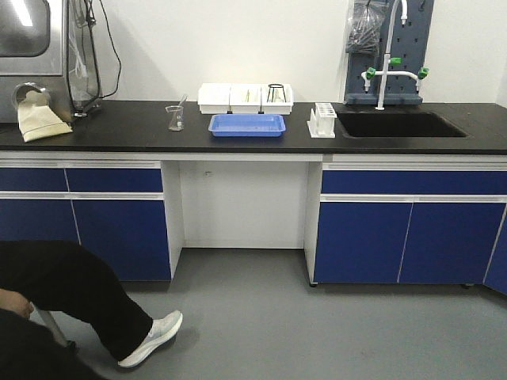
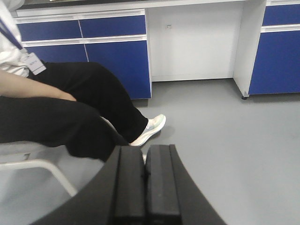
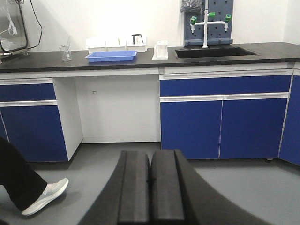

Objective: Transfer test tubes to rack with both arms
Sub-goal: 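Drive the base forward to the bench with the beaker and rack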

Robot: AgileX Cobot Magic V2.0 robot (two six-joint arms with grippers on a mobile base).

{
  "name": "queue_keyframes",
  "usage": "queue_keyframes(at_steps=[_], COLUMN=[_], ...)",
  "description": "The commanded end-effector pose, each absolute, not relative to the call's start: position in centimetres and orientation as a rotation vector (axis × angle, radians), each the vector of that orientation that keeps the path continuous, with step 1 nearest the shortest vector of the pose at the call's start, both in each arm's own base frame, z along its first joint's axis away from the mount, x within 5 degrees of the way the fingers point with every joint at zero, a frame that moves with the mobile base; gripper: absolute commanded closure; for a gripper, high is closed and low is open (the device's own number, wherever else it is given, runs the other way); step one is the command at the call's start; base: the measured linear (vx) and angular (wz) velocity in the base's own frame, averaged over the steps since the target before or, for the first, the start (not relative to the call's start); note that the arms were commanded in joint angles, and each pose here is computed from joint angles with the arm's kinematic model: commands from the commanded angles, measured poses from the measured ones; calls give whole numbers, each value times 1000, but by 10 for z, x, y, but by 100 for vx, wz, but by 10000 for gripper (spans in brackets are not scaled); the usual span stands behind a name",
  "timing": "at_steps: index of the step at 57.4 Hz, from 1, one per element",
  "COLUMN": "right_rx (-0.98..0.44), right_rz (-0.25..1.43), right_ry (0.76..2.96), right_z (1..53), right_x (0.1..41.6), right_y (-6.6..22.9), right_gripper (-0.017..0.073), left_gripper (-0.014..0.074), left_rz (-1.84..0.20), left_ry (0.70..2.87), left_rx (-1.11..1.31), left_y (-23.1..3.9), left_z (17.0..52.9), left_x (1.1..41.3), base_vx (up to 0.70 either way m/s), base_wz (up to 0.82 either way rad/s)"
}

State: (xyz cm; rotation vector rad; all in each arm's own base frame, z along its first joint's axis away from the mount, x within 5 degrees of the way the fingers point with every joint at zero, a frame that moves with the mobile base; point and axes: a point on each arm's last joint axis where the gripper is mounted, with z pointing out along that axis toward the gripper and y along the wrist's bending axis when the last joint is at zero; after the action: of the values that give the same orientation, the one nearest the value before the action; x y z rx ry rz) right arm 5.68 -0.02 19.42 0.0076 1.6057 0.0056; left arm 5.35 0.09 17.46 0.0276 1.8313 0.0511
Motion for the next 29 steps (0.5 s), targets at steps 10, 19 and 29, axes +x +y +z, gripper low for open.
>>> queue_keyframes(at_steps=[10, 19, 29], right_rx=[4, 4, 4], right_rz=[1, 1, 1], right_ry=[1539, 1539, 1539], right_z=[197, 197, 197], right_x=[57, 57, 57], right_y=[0, 0, 0], right_gripper=[568, 568, 568], left_gripper=[598, 598, 598], left_rz=[49, 49, 49], left_ry=[1708, 1708, 1708], left_rx=[15, 15, 15], left_y=[1, 1, 1], left_z=[193, 193, 193], left_x=[53, 53, 53], base_vx=[0, 0, 0], base_wz=[0, 0, -1])
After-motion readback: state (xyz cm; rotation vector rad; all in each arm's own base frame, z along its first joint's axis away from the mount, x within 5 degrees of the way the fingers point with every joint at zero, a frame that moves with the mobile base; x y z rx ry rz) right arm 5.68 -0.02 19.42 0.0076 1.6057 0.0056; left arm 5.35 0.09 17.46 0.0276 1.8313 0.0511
